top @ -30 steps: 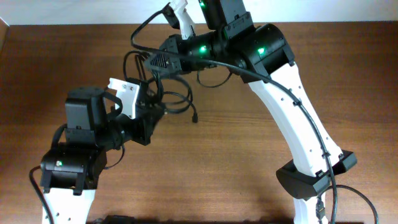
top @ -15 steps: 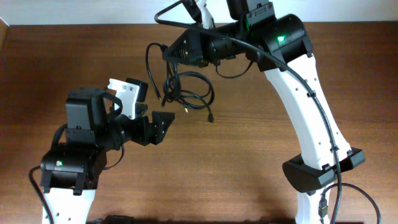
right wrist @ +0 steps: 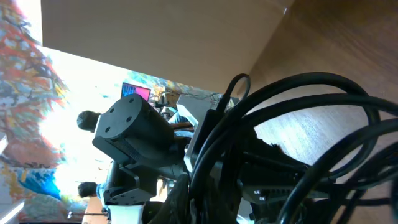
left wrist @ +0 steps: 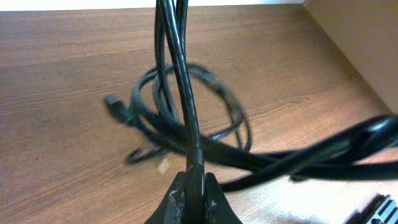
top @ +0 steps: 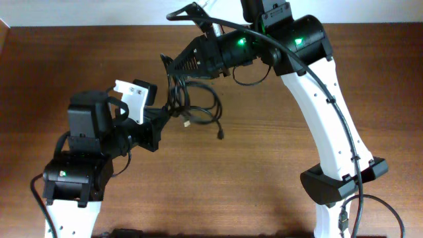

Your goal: Untangle cables

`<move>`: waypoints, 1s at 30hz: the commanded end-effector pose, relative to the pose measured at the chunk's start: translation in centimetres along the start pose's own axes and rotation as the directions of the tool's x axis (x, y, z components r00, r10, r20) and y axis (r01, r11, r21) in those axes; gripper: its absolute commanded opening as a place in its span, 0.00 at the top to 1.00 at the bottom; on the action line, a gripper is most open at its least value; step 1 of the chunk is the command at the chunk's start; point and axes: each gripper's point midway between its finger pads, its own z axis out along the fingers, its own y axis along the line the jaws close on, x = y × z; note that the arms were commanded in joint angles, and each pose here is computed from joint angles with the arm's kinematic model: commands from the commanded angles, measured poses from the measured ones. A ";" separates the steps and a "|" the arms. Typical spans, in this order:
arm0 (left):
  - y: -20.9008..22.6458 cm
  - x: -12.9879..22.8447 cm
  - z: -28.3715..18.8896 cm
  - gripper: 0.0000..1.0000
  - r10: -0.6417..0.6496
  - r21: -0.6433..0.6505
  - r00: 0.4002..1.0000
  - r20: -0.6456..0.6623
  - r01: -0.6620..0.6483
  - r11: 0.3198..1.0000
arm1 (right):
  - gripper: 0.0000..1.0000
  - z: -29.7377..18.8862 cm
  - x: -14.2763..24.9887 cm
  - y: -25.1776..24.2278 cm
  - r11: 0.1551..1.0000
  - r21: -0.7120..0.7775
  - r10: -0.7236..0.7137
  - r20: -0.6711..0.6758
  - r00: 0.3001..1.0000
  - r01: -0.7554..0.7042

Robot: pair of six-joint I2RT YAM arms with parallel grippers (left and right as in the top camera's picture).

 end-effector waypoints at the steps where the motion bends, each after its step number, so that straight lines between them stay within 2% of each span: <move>1: 0.0 -0.1 -0.1 0.95 0.006 -0.006 1.000 0.001 -0.006 1.000 | 0.96 -0.6 0.2 1.7 0.998 -0.005 -0.062 0.018 0.998 0.062; 3: 0.0 0.0 -0.1 0.92 0.005 -0.006 1.000 0.000 -0.005 1.000 | 0.96 -0.6 0.2 1.7 0.998 -0.004 -0.062 0.020 0.998 0.062; 8: 0.3 0.1 -1.0 0.91 0.009 -0.050 1.000 0.009 -0.009 0.999 | 0.96 -1.8 -1.3 -1.7 0.985 0.170 -0.055 0.111 0.992 0.035; 11: 1.4 -2.1 -5.1 0.87 0.059 -0.231 0.989 0.133 -0.027 0.972 | 0.88 -3.6 -0.3 -6.2 0.925 0.379 -0.036 0.113 0.993 -0.010; 13: 1.7 -3.4 -8.2 0.83 0.105 -0.337 0.971 0.214 -0.027 0.941 | 0.88 -4.4 0.4 -7.9 0.883 0.469 -0.039 0.100 0.994 -0.013; 14: 1.6 -3.9 -9.9 0.83 0.128 -0.378 0.958 0.256 -0.023 0.926 | 0.90 -4.4 0.5 -8.0 0.882 0.472 -0.049 0.090 0.995 0.001; 16: 1.1 -3.7 -10.7 0.83 0.133 -0.376 0.953 0.273 -0.021 0.926 | 0.92 -5.0 0.4 -9.1 0.846 0.534 -0.053 0.101 0.994 -0.009; 17: 1.1 -3.5 -10.7 0.81 0.111 -0.371 0.956 0.272 -0.003 0.929 | 0.67 -5.7 0.7 -10.2 0.805 0.592 -0.046 0.098 0.994 -0.021; 19: 1.1 -3.2 -10.6 0.72 0.100 -0.365 0.959 0.266 0.005 0.931 | 0.57 -6.5 1.6 -11.4 0.757 0.652 -0.023 0.082 0.996 -0.037; 21: 1.2 -2.6 -10.4 0.57 0.049 -0.355 0.964 0.260 0.048 0.934 | 0.55 -7.1 3.0 -12.8 0.707 0.704 0.035 0.062 0.998 -0.068; 23: 1.2 -2.2 -10.3 0.39 0.006 -0.342 0.966 0.257 0.085 0.936 | 0.55 -6.5 4.4 -13.7 0.702 0.713 0.031 -0.045 0.999 0.010; 25: 0.3 -2.0 -9.9 0.27 -0.012 -0.289 0.968 0.249 0.087 0.953 | 0.55 -5.1 5.8 -14.9 0.705 0.703 0.023 -0.158 0.987 0.096; 27: 0.3 -2.0 -9.9 0.24 -0.110 -0.263 0.954 0.278 0.185 0.947 | 0.55 -3.3 8.0 -16.6 0.715 0.673 0.032 -0.301 0.953 0.189; 30: 0.6 -2.0 -10.0 0.21 -0.201 -0.247 0.931 0.306 0.282 0.927 | 0.55 -0.3 13.0 -21.0 0.749 0.573 0.044 -0.546 0.837 0.334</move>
